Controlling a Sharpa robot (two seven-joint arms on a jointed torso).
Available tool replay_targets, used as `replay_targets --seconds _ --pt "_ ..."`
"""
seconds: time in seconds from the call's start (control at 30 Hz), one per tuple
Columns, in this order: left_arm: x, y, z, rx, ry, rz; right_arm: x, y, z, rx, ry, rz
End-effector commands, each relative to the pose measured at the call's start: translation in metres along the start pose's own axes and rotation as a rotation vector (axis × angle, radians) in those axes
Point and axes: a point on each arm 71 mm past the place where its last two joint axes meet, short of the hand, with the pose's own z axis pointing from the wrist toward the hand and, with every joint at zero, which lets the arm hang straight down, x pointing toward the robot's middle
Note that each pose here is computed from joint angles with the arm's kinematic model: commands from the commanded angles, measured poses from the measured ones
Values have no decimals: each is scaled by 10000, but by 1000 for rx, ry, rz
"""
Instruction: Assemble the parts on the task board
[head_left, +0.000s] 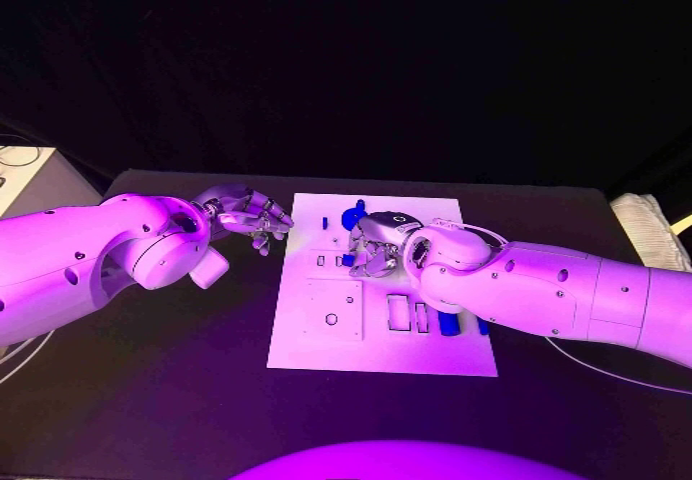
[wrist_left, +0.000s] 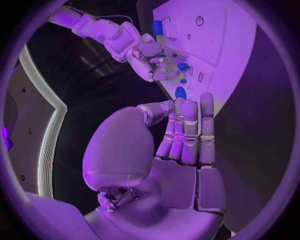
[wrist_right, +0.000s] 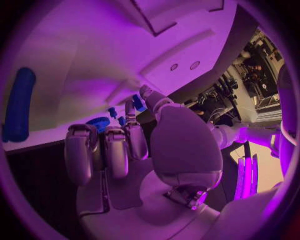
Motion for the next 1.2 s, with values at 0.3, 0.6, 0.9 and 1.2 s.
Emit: replay_targets --seconds 0.3,0.6,0.9,1.2 --pt "0 -9 1 2 2 5 33 -1 -33 0 26 -9" --pt "-2 -6 1 -1 1 5 40 2 -54 1 28 -7" --pt "-4 -3 3 -3 0 5 46 8 -76 1 31 -5" --pt "-4 -2 5 -4 0 6 56 8 -101 2 37 -4"
